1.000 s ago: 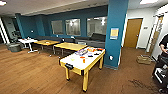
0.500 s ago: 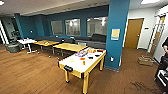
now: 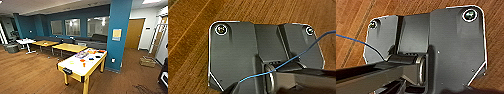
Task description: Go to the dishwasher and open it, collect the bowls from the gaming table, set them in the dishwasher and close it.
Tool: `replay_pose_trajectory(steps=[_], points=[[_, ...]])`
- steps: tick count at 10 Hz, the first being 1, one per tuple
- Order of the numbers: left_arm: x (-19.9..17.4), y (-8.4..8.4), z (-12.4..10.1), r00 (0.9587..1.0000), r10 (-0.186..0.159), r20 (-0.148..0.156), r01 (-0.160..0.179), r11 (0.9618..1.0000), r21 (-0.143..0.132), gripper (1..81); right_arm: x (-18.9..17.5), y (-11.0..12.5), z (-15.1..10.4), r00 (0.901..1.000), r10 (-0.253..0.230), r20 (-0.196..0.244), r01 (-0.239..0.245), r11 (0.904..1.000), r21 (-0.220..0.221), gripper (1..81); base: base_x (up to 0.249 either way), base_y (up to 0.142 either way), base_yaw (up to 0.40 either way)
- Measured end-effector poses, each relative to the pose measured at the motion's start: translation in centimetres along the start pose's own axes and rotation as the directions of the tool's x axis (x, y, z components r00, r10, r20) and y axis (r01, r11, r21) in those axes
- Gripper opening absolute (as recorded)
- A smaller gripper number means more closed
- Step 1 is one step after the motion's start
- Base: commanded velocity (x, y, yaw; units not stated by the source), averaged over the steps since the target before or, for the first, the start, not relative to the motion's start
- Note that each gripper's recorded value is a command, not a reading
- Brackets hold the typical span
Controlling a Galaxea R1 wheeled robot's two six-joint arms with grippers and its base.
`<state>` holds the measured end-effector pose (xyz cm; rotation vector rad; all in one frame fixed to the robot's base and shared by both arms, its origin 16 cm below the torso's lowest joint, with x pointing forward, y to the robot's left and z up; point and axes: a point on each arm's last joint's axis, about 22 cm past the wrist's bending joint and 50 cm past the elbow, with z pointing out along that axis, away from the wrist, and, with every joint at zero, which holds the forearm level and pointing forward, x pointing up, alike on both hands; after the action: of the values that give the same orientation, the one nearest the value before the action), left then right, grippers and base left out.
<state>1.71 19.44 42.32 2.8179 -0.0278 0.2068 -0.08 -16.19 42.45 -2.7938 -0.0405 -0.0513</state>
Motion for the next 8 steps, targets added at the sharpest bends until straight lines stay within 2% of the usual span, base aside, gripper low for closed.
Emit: replay_pose_trajectory(steps=[4,6,8], points=[[-0.02,0.83,0.18,1.0,-0.002,-0.001,0.001,0.9999,-0.012,81.1,0.06,0.36,-0.06,1.0,0.0,0.0,0.0,1.0,-0.007,81.1,0.191,0.087,0.0],[0.02,-0.05,-0.02,1.0,0.0,-0.002,0.0,1.0,0.0,81.1,0.51,-0.4,0.11,1.0,-0.002,-0.006,0.002,1.0,0.003,81.1,0.191,0.097,0.0],[0.01,0.19,0.04,1.0,0.0,-0.002,0.0,1.0,-0.003,81.1,0.2,0.05,0.01,1.0,-0.001,-0.002,0.001,1.0,-0.003,81.1,0.191,0.107,0.0]])
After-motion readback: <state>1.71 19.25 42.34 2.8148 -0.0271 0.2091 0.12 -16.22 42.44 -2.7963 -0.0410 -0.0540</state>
